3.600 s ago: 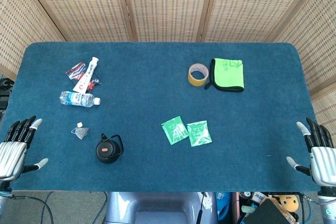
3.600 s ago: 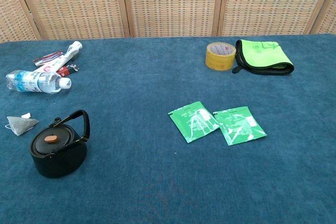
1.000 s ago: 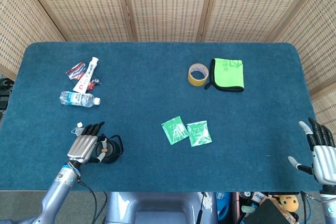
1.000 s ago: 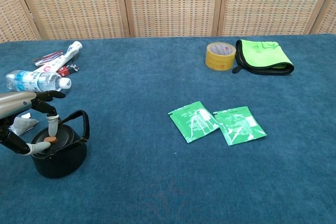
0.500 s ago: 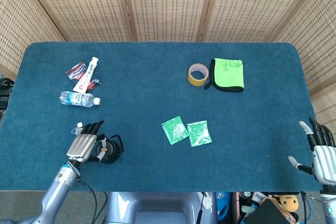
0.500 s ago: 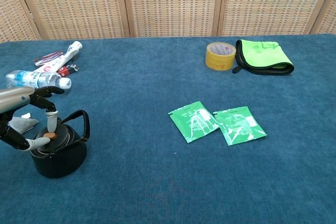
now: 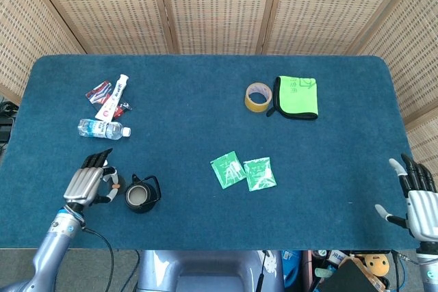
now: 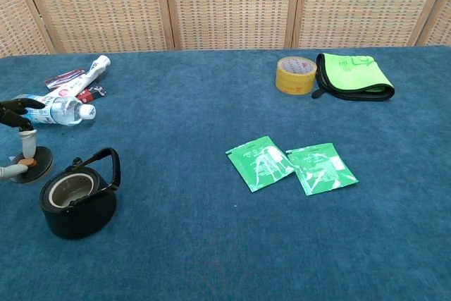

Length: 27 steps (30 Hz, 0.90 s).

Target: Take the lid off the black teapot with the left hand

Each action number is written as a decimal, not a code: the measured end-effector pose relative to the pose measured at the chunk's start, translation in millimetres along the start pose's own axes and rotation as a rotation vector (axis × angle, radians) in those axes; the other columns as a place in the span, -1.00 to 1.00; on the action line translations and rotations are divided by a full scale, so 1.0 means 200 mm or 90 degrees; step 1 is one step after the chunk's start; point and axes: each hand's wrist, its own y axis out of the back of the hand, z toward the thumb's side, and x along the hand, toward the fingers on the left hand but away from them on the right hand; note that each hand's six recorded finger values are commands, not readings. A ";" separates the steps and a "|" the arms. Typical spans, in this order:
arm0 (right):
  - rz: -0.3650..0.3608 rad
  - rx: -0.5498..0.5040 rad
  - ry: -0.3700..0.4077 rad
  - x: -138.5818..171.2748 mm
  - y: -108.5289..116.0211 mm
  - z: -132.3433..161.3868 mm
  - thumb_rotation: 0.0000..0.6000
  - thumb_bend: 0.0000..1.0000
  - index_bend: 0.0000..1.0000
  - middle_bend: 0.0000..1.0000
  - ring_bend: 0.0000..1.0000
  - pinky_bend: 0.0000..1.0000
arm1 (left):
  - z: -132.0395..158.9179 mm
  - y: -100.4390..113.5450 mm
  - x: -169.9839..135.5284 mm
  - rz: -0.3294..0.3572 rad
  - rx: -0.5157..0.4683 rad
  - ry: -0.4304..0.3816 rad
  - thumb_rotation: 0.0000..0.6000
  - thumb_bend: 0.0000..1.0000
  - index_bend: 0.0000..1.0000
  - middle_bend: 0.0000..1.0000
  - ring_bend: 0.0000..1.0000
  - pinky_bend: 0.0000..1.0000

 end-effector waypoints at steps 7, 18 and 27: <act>0.005 0.003 -0.001 0.00 -0.01 0.00 1.00 -1.00 -1.00 -1.00 -1.00 -1.00 | -0.18 -0.09 0.04 -0.029 -0.014 0.024 1.00 -0.24 0.18 -1.00 -1.00 -1.00; 0.005 -0.001 -0.004 0.00 -0.01 0.00 1.00 -1.00 -1.00 -1.00 -1.00 -1.00 | -0.17 -0.18 0.06 -0.043 0.008 -0.002 1.00 -0.51 -0.71 -1.00 -1.00 -1.00; 0.005 -0.003 0.001 0.00 -0.01 0.01 1.00 -1.00 -1.00 -1.00 -1.00 -1.00 | -0.14 0.03 -0.06 0.011 0.001 -0.034 1.00 -0.58 -1.00 -1.00 -1.00 -1.00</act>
